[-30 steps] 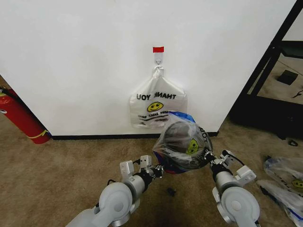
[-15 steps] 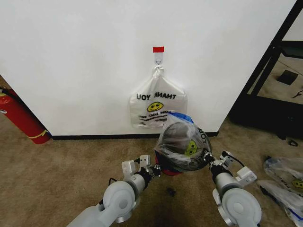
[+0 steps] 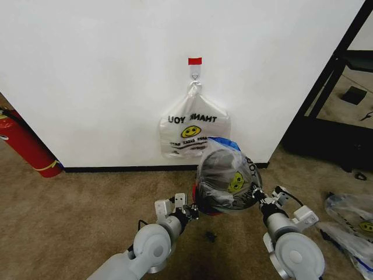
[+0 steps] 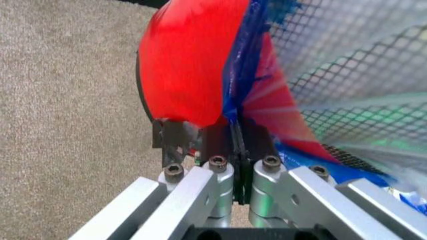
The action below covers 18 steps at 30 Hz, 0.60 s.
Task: Pick up the garbage bag from the wall and place it over the trash bin.
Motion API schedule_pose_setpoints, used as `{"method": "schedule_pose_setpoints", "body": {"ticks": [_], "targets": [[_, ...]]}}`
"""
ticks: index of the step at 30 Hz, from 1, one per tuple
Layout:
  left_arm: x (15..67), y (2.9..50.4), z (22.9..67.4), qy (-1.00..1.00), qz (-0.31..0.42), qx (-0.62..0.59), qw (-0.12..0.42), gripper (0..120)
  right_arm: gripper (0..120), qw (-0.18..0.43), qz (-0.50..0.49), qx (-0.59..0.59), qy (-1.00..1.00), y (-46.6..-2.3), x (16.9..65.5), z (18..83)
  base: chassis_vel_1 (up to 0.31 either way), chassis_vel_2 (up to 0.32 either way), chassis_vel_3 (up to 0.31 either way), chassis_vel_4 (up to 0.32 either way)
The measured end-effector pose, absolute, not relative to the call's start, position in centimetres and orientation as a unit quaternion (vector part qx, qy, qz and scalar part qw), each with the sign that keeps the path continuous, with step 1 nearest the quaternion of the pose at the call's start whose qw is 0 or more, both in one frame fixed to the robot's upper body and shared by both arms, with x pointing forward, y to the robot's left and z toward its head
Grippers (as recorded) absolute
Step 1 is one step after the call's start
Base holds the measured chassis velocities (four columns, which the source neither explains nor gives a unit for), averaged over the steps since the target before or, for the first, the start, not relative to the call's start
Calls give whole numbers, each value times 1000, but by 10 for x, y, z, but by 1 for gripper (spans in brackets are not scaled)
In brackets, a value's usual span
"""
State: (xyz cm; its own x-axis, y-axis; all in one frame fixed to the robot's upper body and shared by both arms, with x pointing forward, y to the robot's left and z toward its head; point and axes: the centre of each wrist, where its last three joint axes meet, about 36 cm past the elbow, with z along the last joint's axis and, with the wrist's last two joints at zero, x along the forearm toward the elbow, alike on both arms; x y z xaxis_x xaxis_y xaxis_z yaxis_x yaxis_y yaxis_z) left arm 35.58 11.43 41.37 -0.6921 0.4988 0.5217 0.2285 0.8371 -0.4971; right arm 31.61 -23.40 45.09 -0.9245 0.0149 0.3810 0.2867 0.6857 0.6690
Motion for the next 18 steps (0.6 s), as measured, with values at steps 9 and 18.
{"method": "schedule_pose_setpoints", "body": {"ticks": [9, 18], "targets": [[337, 133, 425, -898, 150, -212, 355, 16, 0, 177, -383, -88, -902, -235, 318, 446, 0, 0, 0, 0], [313, 162, 452, -910, 96, -223, 335, 51, 0, 177, -377, -90, -905, -234, 323, 440, 0, 0, 0, 0]]}}
